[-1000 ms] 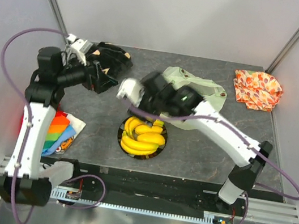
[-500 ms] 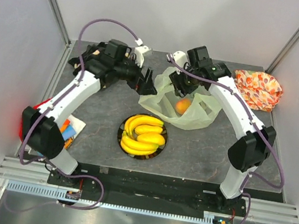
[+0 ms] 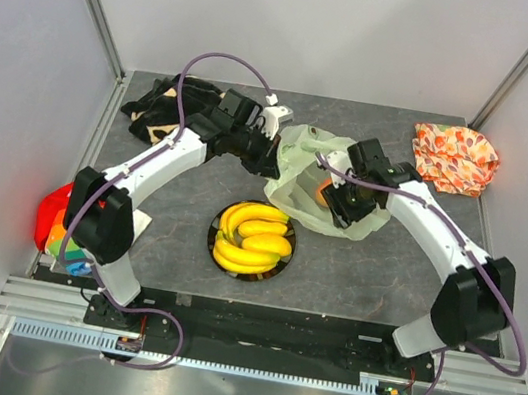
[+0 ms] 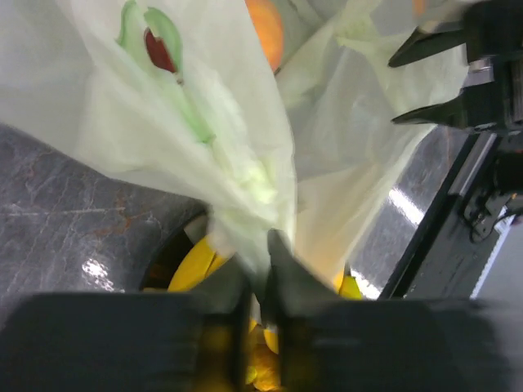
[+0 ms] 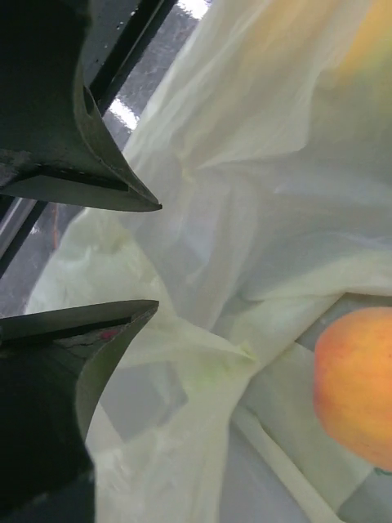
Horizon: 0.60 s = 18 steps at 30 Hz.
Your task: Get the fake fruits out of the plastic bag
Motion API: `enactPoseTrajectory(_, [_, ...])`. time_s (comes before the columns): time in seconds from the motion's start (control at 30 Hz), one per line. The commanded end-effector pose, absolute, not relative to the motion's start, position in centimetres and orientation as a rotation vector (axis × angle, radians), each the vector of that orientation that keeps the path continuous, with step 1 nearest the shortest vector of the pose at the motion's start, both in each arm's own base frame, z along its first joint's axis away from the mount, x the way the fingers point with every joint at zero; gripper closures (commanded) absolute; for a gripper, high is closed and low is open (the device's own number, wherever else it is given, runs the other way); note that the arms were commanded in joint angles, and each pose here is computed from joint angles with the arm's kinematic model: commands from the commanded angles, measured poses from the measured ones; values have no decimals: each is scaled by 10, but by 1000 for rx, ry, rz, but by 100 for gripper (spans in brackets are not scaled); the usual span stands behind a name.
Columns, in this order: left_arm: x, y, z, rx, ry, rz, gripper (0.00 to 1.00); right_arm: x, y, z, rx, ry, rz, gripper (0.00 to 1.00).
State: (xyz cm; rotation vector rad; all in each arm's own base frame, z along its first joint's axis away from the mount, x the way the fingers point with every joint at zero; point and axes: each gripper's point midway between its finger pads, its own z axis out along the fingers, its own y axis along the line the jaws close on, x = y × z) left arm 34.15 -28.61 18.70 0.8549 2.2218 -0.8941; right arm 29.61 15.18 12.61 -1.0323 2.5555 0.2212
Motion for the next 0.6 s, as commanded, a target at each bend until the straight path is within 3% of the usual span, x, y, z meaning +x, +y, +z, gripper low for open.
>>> enactPoseTrajectory(0.0, [334, -288, 189, 875, 2209, -926, 98, 272, 139, 122, -1019, 2576, 211, 45])
enactPoseTrajectory(0.2, [324, -284, 187, 906, 2208, -923, 98, 303, 142, 132, -1011, 2526, 140, 43])
enactPoseTrajectory(0.57, [343, -283, 198, 914, 2184, -811, 98, 396, 187, 154, -891, 2340, 179, 29])
